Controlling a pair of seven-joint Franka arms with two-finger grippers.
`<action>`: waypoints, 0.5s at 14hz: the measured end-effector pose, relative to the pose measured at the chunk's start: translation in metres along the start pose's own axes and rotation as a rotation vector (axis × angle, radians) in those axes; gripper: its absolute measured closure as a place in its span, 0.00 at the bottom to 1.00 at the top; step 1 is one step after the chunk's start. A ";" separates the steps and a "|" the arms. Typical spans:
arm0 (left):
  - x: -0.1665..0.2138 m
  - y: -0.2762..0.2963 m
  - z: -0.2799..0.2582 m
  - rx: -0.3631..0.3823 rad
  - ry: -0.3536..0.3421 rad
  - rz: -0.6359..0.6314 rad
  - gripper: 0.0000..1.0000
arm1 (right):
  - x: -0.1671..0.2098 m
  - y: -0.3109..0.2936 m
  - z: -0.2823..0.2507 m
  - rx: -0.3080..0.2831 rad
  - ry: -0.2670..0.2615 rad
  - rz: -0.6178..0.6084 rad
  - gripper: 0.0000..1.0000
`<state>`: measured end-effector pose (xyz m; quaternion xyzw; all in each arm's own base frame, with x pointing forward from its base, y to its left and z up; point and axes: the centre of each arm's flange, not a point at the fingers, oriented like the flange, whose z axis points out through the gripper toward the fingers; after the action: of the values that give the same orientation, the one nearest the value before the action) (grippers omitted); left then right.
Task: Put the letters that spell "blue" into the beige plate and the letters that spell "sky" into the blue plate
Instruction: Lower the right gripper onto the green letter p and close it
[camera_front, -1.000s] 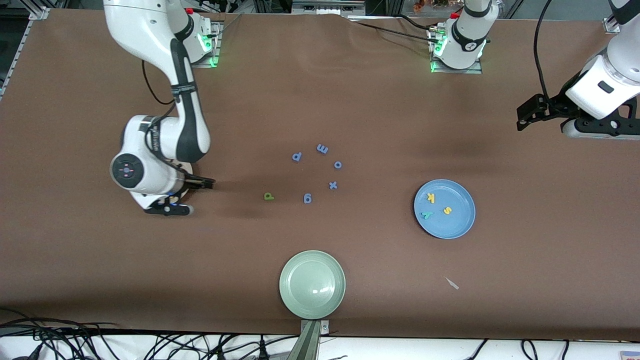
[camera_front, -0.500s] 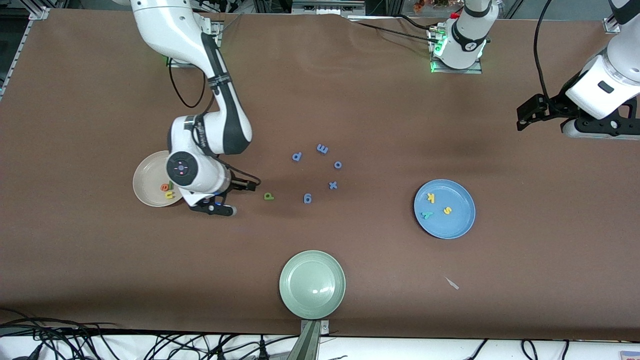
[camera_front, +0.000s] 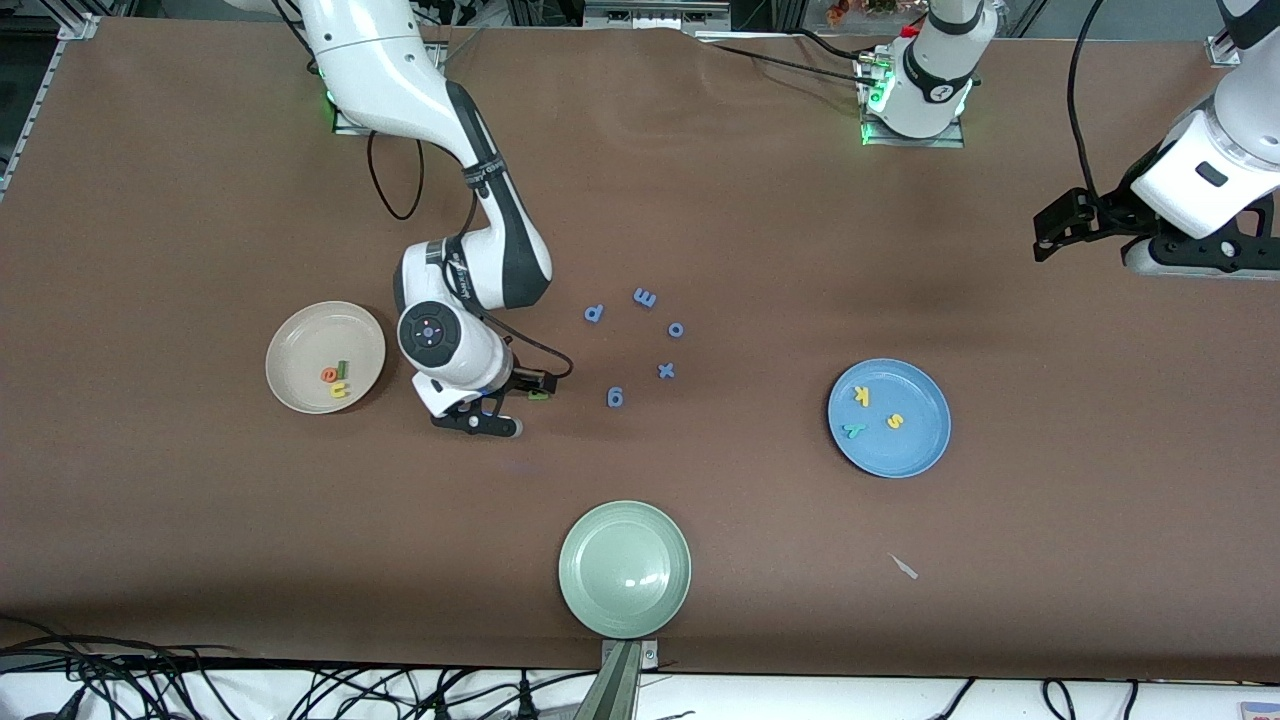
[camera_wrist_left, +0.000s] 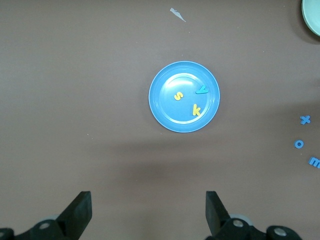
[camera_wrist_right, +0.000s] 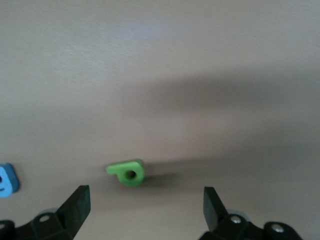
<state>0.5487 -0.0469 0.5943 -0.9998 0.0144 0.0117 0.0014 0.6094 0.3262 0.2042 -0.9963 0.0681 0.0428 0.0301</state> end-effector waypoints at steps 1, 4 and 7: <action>0.000 0.000 0.000 0.000 0.000 0.000 0.00 | -0.001 -0.004 0.004 0.003 0.006 -0.007 0.00; 0.000 0.000 0.000 0.000 0.000 0.000 0.00 | -0.003 -0.011 0.014 0.000 0.003 -0.017 0.00; 0.000 0.000 0.000 0.000 0.000 0.000 0.00 | -0.004 -0.013 0.024 -0.002 0.008 -0.021 0.00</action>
<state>0.5487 -0.0470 0.5942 -0.9998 0.0144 0.0118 0.0014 0.6053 0.3411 0.1814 -0.9972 0.0576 0.0384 0.0292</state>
